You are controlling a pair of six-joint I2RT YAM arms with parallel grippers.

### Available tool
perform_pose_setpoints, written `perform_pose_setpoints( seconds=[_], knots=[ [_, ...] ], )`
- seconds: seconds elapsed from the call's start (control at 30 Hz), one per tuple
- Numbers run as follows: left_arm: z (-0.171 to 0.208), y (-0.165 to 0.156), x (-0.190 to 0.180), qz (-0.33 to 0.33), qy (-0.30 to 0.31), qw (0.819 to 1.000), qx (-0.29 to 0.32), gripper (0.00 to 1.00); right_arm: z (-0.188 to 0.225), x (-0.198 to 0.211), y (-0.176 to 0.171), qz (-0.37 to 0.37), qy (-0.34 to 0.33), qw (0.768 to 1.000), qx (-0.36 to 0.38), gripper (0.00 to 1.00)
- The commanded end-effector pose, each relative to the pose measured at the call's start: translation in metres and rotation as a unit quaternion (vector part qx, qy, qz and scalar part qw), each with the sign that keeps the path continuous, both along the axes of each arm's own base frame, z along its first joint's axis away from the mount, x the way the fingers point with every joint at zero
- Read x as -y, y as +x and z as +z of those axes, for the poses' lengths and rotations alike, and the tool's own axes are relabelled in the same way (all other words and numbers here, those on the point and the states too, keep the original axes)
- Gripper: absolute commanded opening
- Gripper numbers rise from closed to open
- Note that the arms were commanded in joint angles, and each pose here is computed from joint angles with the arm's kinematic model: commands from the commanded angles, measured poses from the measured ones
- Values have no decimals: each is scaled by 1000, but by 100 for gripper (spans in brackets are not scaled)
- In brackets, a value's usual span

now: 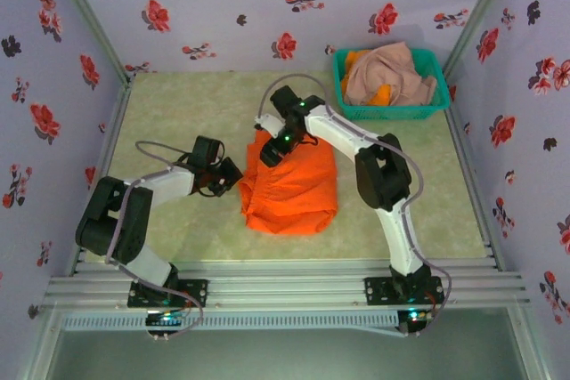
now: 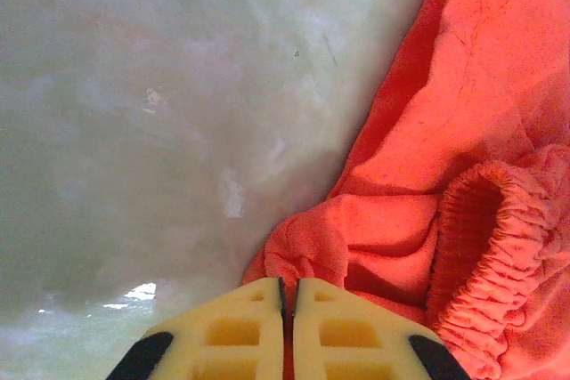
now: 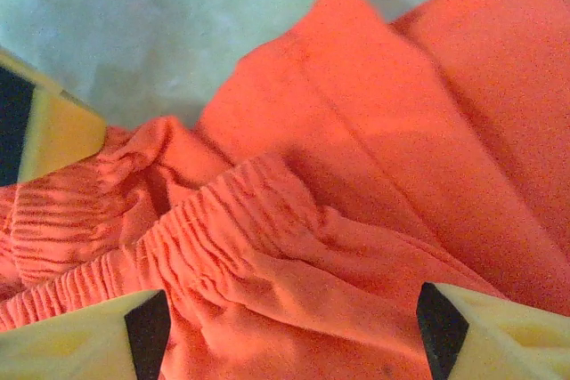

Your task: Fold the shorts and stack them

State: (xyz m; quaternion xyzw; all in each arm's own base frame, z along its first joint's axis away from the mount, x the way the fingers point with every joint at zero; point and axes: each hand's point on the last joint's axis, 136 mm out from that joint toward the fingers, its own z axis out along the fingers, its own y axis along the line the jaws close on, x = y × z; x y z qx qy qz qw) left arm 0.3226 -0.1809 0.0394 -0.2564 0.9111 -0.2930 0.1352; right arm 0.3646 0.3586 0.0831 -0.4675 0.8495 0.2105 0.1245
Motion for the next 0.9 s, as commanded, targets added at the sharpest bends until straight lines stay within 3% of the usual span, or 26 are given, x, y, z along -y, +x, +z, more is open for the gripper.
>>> perform_pose_setpoints(
  seconds=[0.0, 0.23, 0.57, 0.67, 0.8, 0.87],
  knots=[
    [-3, -2, 1, -12, -5, 1000, 2, 0, -3, -12, -13, 84, 36, 996, -6, 74],
    [4, 2, 4, -22, -8, 1000, 14, 0, -18, -9, -22, 137, 19, 990, -33, 67],
    [14, 9, 7, -29, -9, 999, 29, 0, -31, -12, -31, 157, 22, 986, -48, 48],
    [17, 11, 8, -30, -11, 999, 34, 0, -34, -13, -32, 159, 22, 986, -49, 37],
    [27, 17, 11, -34, -15, 998, 55, 0, -26, -15, -25, 157, 26, 987, -21, 9],
    [37, 21, 12, -43, -15, 996, 72, 0, -18, -15, -23, 158, 31, 987, -6, 3]
  ],
)
